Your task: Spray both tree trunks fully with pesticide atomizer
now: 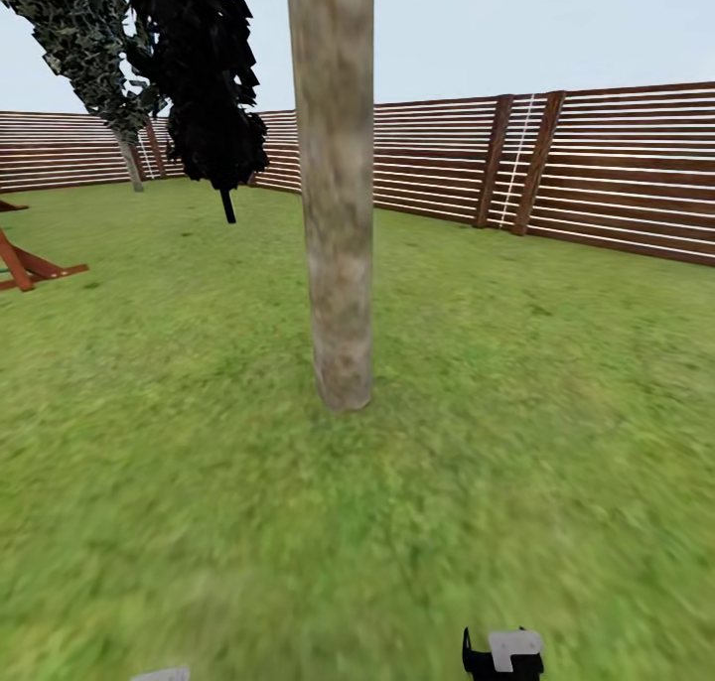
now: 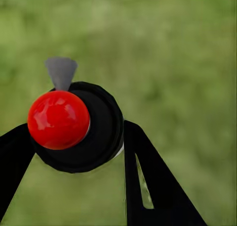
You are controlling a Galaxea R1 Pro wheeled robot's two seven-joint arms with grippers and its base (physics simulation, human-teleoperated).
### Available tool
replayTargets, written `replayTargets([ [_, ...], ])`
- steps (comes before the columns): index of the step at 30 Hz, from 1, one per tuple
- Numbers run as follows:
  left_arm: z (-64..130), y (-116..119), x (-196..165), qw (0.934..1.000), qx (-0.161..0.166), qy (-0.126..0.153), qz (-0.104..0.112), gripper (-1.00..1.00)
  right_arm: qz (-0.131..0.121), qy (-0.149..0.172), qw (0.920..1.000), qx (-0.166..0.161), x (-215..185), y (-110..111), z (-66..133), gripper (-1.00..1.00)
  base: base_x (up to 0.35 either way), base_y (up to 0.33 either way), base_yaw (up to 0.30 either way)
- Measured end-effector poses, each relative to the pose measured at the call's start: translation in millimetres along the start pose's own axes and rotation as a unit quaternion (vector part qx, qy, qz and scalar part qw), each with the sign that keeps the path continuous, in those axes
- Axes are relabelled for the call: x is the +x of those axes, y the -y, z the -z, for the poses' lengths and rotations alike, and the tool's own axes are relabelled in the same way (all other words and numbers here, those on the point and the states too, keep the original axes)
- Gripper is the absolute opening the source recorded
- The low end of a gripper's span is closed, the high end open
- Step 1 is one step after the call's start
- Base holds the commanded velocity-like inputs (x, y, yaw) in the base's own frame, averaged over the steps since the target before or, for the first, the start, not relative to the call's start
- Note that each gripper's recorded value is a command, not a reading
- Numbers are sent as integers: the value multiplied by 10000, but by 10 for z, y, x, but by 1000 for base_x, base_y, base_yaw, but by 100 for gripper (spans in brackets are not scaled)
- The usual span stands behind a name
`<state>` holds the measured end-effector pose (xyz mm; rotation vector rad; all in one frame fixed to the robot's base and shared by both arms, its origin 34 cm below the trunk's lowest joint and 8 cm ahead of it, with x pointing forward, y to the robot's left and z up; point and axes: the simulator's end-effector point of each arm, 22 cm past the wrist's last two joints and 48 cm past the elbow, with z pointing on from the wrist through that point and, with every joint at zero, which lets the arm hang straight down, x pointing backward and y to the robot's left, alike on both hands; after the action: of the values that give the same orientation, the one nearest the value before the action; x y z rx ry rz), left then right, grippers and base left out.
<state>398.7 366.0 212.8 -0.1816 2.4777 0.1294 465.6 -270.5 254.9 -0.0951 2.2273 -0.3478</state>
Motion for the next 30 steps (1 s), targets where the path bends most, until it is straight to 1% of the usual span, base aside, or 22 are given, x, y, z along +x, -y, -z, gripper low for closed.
replayTargets([
  [10,4,4,-37,10000,7,41,7,-100,-9,42,10000,8,-40,7,-1,100,339,-5,0],
  [11,3,-8,-42,10000,-15,44,45,-100,-13,49,10000,13,-47,9,-3,100,324,-71,0],
  [14,-4,-7,-78,9999,-15,87,59,-100,-8,73,10000,7,-71,5,-12,100,118,-29,0],
  [15,-7,8,-88,10000,9,95,24,-100,-5,84,10000,-1,-84,0,-17,100,11,-3,0],
  [16,-30,-4,-167,9999,28,154,-34,-100,-14,270,9996,6,-268,3,-87,100,4,-1,0],
  [17,-43,-4,-212,9997,76,182,-120,-100,93,522,9986,-89,-514,-47,-161,100,3,-1,0],
  [18,-47,-6,-227,9995,126,188,-212,-100,217,675,9972,-250,-663,-128,-195,100,0,0,0],
  [19,-86,-25,-417,9968,369,319,-632,-100,691,888,9872,-1134,-934,-545,-223,100,0,0,0],
  [20,-132,135,-681,9873,862,496,-1240,-100,1069,812,9663,-2198,-1024,-996,-164,100,0,0,0],
  [21,-128,429,-823,9703,1495,559,-1818,-100,1277,765,9396,-3083,-1131,-1321,-61,100,0,0,0],
  [22,-50,837,-761,9284,2486,258,-2750,-100,1494,836,9003,-4002,-1404,-1614,75,100,0,0,0],
  [23,-16,925,-726,9146,2757,105,-2956,-100,1551,899,8891,-4211,-1538,-1670,98,100,0,0,0],
  [24,15,1003,-673,9006,2976,-76,-3169,-100,1612,933,8763,-4443,-1619,-1738,153,100,0,0,0],
  [26,74,1069,-536,8759,3255,-414,-3537,-100,1800,950,8487,-4882,-1685,-1862,288,100,0,0,0],
  [27,107,1129,-547,8539,3457,-530,-3855,-100,2004,931,8333,-5067,-1659,-1917,358,100,0,0,0],
  [28,130,1143,-529,8430,3550,-599,-3997,-100,2090,920,8288,-5109,-1640,-1928,373,100,0,0,0],
  [29,170,1157,-485,8297,3681,-713,-4135,-100,2197,901,8239,-5146,-1609,-1939,389,100,0,0,0],
  [30,196,1165,-465,8221,3765,-801,-4195,-100,2259,890,8212,-5165,-1592,-1943,396,100,0,0,0],
])
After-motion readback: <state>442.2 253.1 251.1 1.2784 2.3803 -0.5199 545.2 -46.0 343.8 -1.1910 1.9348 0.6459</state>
